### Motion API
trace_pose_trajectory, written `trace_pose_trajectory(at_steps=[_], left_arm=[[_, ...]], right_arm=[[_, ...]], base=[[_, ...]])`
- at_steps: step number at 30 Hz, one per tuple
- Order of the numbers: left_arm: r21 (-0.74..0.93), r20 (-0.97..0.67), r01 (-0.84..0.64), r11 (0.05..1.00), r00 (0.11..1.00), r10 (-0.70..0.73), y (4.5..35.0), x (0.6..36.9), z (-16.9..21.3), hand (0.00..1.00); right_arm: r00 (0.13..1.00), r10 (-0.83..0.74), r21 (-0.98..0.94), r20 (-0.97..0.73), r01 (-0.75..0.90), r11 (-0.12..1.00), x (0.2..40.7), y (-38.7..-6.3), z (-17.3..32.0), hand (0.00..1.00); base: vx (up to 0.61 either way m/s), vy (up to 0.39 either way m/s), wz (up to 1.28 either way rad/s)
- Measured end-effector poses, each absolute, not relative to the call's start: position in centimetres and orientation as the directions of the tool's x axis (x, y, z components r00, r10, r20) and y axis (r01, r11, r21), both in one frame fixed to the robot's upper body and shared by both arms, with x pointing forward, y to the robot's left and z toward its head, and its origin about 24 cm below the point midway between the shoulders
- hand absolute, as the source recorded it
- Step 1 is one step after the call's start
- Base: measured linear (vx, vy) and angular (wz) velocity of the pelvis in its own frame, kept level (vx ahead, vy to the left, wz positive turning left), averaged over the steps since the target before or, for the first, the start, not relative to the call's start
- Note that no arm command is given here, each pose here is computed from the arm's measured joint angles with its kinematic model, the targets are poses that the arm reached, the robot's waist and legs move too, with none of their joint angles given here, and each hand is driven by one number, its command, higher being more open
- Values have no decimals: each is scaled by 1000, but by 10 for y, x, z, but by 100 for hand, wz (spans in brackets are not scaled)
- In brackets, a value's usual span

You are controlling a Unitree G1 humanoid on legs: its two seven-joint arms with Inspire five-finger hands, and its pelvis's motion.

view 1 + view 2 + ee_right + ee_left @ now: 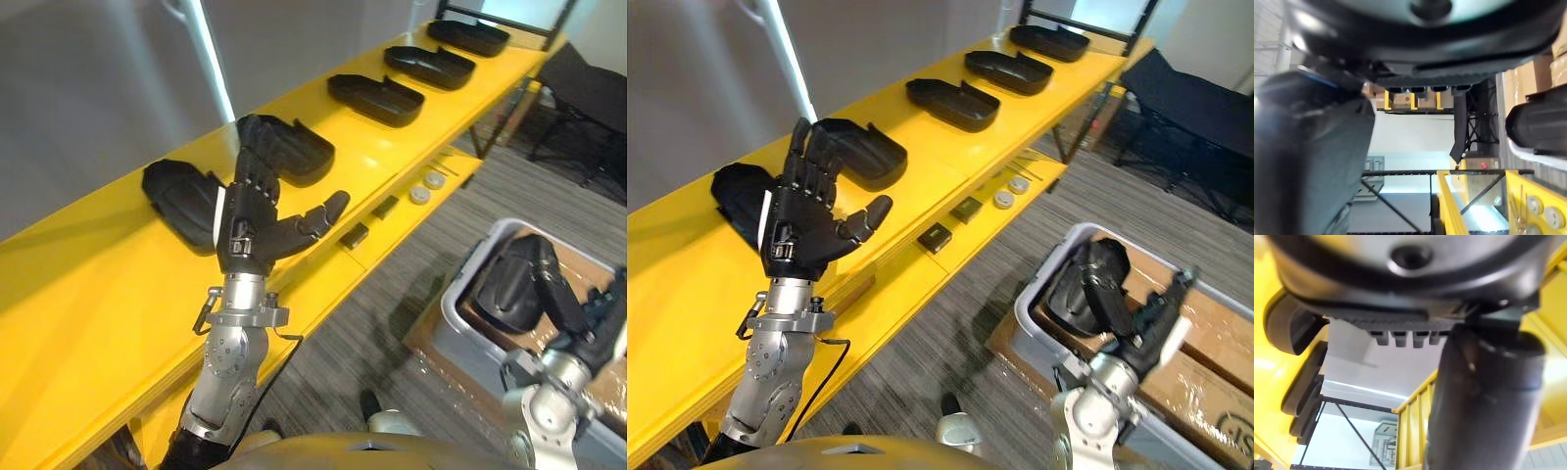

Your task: Walk over and take three plastic housings, then place them on the shelf

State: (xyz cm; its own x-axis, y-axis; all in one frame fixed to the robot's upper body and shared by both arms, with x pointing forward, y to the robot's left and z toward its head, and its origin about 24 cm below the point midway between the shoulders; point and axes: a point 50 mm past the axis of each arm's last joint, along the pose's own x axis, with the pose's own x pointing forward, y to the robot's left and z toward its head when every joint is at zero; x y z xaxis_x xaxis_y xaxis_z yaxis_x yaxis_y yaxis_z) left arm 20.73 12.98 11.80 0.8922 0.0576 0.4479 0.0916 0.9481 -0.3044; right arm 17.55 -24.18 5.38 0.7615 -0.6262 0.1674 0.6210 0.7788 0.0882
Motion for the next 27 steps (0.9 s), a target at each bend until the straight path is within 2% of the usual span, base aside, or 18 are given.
trace_pose_trajectory(at_steps=[2,5,8,11,14,18,19,22,24,27], left_arm=[[-310,440,39,950,892,107,140,202,117,100],[-313,442,10,950,887,136,147,200,116,100],[-319,419,-39,947,891,178,157,192,108,100],[-310,408,-30,950,898,162,159,185,102,100],[-302,394,-38,953,905,161,158,179,98,100],[-310,377,-102,945,899,220,164,181,98,100],[-320,362,-147,936,894,264,168,181,97,100],[-326,355,-193,925,882,309,174,181,97,100],[-326,353,-213,921,876,328,177,180,97,100],[-325,315,-224,919,891,328,176,175,90,100]], right_arm=[[822,-550,65,150,547,835,193,-228,46,100],[855,-516,-4,58,517,856,196,-221,20,100],[837,-546,-14,-45,546,838,180,-218,-1,100],[799,-585,-18,-140,588,809,154,-219,-18,100],[807,-549,-10,-218,560,828,133,-219,-30,100],[900,-408,35,-154,418,908,165,-204,-20,100],[939,-330,55,-101,336,940,186,-189,-10,100],[976,-216,108,-38,219,970,208,-160,3,100],[986,-166,94,-8,166,982,214,-144,8,100],[982,-173,85,-73,179,980,207,-133,-2,100]], base=[[-61,137,-62],[-41,128,-9],[21,111,0],[50,67,-44],[-65,17,-87],[-254,2,-114],[-206,15,-109],[-178,-101,-74],[-100,-318,-35],[-12,-428,3]])
